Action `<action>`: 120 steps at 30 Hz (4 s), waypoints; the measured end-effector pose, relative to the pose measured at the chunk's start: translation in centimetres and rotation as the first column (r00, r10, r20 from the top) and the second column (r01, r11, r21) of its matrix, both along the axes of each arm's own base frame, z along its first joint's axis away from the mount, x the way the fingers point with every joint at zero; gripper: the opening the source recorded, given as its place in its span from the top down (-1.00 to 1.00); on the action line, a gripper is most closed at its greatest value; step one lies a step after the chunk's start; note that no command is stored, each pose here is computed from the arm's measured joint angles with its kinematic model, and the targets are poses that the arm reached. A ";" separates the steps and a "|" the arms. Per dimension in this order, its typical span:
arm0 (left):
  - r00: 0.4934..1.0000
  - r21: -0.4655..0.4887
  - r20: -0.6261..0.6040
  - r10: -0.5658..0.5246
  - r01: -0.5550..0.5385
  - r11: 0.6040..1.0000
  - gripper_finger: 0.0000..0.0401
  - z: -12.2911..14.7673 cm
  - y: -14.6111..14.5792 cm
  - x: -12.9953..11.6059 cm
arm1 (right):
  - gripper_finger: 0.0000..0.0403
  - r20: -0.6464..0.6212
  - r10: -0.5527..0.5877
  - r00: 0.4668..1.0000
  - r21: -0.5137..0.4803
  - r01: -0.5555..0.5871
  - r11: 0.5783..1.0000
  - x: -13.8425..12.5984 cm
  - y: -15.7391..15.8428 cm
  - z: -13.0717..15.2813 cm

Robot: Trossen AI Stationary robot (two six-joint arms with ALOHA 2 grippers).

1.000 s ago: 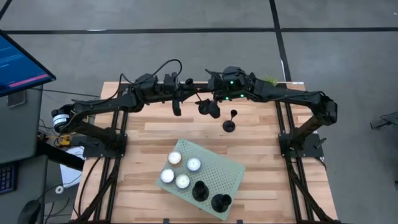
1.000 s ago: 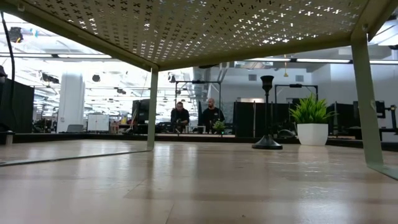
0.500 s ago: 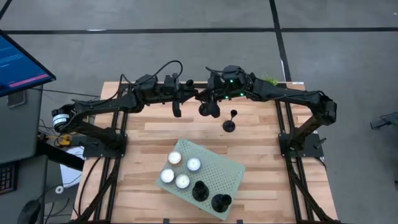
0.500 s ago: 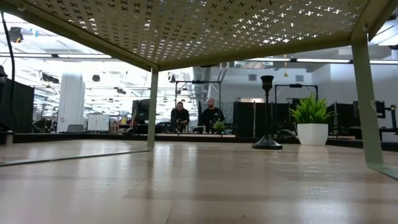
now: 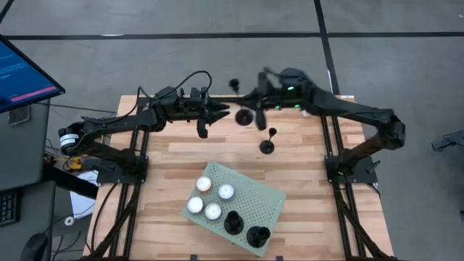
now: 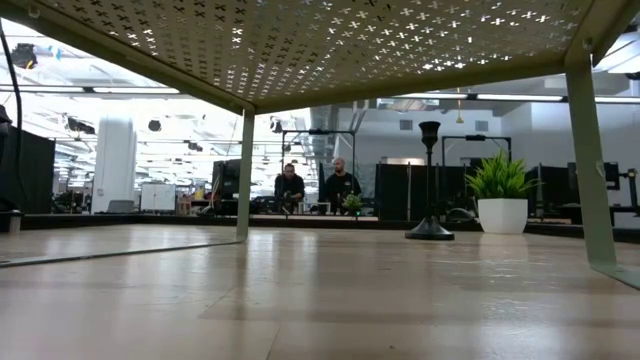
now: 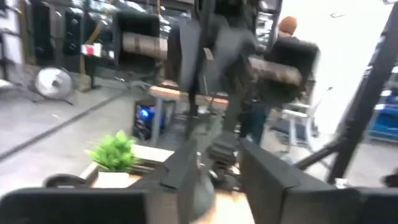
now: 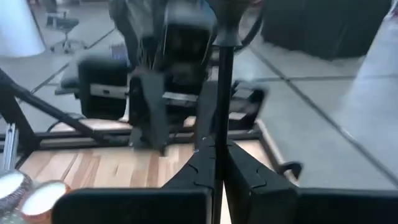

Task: Pick & Place candle stick holders
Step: Put the candle holder on the shelf aligned with the other candle holder

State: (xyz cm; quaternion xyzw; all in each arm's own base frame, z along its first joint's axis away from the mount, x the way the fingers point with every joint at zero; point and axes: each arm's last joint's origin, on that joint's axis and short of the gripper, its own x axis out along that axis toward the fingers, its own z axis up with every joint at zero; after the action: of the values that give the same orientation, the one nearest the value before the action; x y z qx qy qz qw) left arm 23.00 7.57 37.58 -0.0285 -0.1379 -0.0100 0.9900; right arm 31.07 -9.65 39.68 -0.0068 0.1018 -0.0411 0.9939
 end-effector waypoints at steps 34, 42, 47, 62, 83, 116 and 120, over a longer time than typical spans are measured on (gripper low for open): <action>0.971 -0.169 0.239 0.019 0.022 0.985 0.26 4.4 -2.6 -6.3 | 1.00 0.308 0.009 0.951 0.091 -0.039 0.995 -14.5 20.5 -7.7; 0.965 -0.164 0.262 -0.021 0.066 0.984 0.28 4.9 -3.0 -7.3 | 1.00 0.317 -0.026 0.948 0.196 -0.039 0.980 -11.2 24.9 -10.9; 0.957 -0.150 0.290 -0.027 0.073 0.986 0.28 5.3 -3.3 -8.2 | 1.00 0.333 -0.096 0.938 0.253 0.009 0.967 -10.9 27.1 -12.4; 0.953 -0.144 0.302 -0.028 0.075 0.987 0.28 5.5 -3.5 -8.8 | 1.00 0.265 -0.161 0.951 0.214 0.105 0.971 -10.5 31.2 -14.2; 0.953 -0.144 0.303 -0.028 0.075 0.987 0.28 5.5 -3.5 -8.8 | 1.00 0.248 -0.145 0.958 0.114 0.120 0.986 -11.8 31.9 -14.0; 0.953 -0.143 0.301 -0.025 0.071 0.987 0.28 5.5 -3.5 -8.8 | 0.96 0.191 -0.095 0.977 0.110 0.075 0.991 -11.6 32.0 -15.1; 0.953 -0.136 0.301 -0.023 0.067 0.988 0.28 5.5 -3.5 -8.8 | 0.83 0.190 -0.111 0.976 0.108 0.092 0.990 -11.6 31.9 -15.2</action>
State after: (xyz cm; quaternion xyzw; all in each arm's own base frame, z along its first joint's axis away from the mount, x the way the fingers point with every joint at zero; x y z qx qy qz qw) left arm 14.21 4.11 43.08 -0.1017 -0.2854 -0.0266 0.9526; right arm 19.46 22.28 24.52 0.0513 0.0059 -0.0871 0.9949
